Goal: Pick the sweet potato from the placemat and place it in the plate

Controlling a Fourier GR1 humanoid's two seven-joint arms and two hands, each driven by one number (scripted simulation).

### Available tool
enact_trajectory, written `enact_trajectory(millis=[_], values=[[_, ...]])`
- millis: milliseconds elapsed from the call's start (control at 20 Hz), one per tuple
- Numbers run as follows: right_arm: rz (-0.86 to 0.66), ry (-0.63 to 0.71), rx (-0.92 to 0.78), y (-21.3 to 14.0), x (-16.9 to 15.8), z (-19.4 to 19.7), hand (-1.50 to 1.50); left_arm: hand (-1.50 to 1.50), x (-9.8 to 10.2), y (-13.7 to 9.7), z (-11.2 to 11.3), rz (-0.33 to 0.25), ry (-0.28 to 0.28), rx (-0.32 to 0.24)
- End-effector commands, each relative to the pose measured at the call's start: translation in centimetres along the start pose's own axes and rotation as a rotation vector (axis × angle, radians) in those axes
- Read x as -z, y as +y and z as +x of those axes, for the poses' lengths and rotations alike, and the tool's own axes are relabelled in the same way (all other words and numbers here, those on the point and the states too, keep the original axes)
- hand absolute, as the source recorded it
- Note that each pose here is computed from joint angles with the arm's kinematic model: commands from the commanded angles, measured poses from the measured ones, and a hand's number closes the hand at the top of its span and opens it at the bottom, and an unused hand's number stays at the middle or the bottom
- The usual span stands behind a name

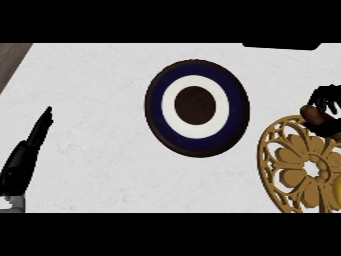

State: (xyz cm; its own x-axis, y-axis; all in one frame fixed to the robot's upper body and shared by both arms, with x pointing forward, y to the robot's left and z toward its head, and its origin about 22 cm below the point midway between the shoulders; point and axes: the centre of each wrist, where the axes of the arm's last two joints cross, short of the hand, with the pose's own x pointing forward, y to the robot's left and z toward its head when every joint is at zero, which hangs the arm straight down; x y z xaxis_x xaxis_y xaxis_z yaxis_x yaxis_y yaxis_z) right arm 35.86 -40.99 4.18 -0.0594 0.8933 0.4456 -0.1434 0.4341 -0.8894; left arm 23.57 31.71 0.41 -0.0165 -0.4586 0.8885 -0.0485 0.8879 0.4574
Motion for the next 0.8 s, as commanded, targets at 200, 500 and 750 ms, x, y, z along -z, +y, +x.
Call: enact_trajectory(millis=[200, 500, 750], values=[[-0.326, -0.174, 0.059, -3.9, 1.6, 0.2, 1.50, 0.00, 0.4, -0.5, -0.1, 0.009, 0.027, 0.010], [-0.390, -0.488, 0.215, -8.1, 2.3, 1.5, 1.50, 0.00, -1.0, 1.5, -1.0, 0.038, 0.048, 0.013], [-0.284, -0.605, 0.276, -8.0, 3.8, 4.2, 1.50, 0.00, -1.8, 0.6, -1.0, 0.049, 0.064, 0.023]])
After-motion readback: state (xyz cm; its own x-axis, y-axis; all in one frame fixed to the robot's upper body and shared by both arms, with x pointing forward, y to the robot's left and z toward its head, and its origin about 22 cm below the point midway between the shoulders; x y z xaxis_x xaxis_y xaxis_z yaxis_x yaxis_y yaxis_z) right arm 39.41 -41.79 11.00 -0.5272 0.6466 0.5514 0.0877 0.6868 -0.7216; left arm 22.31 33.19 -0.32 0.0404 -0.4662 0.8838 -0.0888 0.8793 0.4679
